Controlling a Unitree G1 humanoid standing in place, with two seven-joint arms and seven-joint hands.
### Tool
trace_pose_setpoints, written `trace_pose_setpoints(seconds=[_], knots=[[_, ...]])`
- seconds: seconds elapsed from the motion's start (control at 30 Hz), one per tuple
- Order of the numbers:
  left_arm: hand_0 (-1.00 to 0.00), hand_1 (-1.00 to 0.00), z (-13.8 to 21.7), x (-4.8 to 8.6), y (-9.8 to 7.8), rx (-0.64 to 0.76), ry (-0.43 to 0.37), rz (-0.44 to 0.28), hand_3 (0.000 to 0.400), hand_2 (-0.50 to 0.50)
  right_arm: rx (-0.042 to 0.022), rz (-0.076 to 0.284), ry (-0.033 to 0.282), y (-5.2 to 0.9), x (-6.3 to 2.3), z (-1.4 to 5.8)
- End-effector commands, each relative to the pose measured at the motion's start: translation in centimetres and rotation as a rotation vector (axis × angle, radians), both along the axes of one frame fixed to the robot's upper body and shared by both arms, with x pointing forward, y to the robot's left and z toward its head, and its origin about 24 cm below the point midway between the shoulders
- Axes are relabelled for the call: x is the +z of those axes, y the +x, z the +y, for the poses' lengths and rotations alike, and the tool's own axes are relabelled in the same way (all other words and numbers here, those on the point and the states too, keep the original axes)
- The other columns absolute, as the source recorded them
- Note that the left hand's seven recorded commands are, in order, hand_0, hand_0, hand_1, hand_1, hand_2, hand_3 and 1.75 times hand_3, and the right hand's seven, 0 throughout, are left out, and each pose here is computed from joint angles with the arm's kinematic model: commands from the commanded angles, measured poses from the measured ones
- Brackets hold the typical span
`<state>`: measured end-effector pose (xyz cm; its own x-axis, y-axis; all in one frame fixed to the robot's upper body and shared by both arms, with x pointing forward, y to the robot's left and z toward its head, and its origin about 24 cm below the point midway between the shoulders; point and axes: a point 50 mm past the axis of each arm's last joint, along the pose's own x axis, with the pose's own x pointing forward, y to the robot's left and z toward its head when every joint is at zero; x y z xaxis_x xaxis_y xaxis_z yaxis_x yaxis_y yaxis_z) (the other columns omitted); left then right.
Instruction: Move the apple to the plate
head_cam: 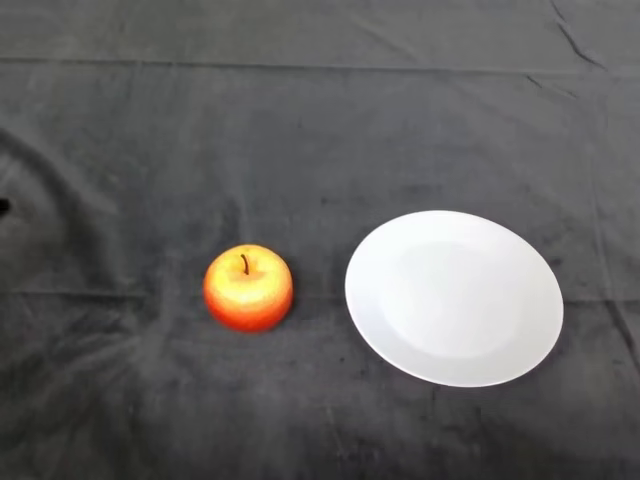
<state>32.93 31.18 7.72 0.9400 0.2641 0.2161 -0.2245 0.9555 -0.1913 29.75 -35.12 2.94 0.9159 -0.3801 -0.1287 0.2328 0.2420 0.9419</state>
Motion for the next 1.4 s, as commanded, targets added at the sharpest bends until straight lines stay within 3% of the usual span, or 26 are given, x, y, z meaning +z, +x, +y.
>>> trace_pose_setpoints(seconds=[0.03, 0.4, 0.83, 1.4], knots=[[0.00, 0.00, -0.6, -0.6, -0.1, -0.061, 0.024, 0.030, 0.000, 0.00, -0.0186, -0.024, -0.022, 0.12, 1.00, -0.78], [0.00, 0.00, -4.4, -2.3, 0.4, -0.330, 0.072, 0.087, 0.000, 0.00, -0.0185, -0.024, -0.022, 0.12, 1.00, -0.77], [0.00, 0.00, -8.4, -4.1, 0.0, -0.638, 0.212, 0.154, 0.000, 0.00, -0.0184, -0.024, -0.022, 0.12, 1.00, -0.77], [0.00, 0.00, -12.7, -4.9, -0.3, -0.867, 0.304, 0.142, 0.000, 0.00, -0.0185, -0.024, -0.022, 0.12, 1.00, -0.77]])
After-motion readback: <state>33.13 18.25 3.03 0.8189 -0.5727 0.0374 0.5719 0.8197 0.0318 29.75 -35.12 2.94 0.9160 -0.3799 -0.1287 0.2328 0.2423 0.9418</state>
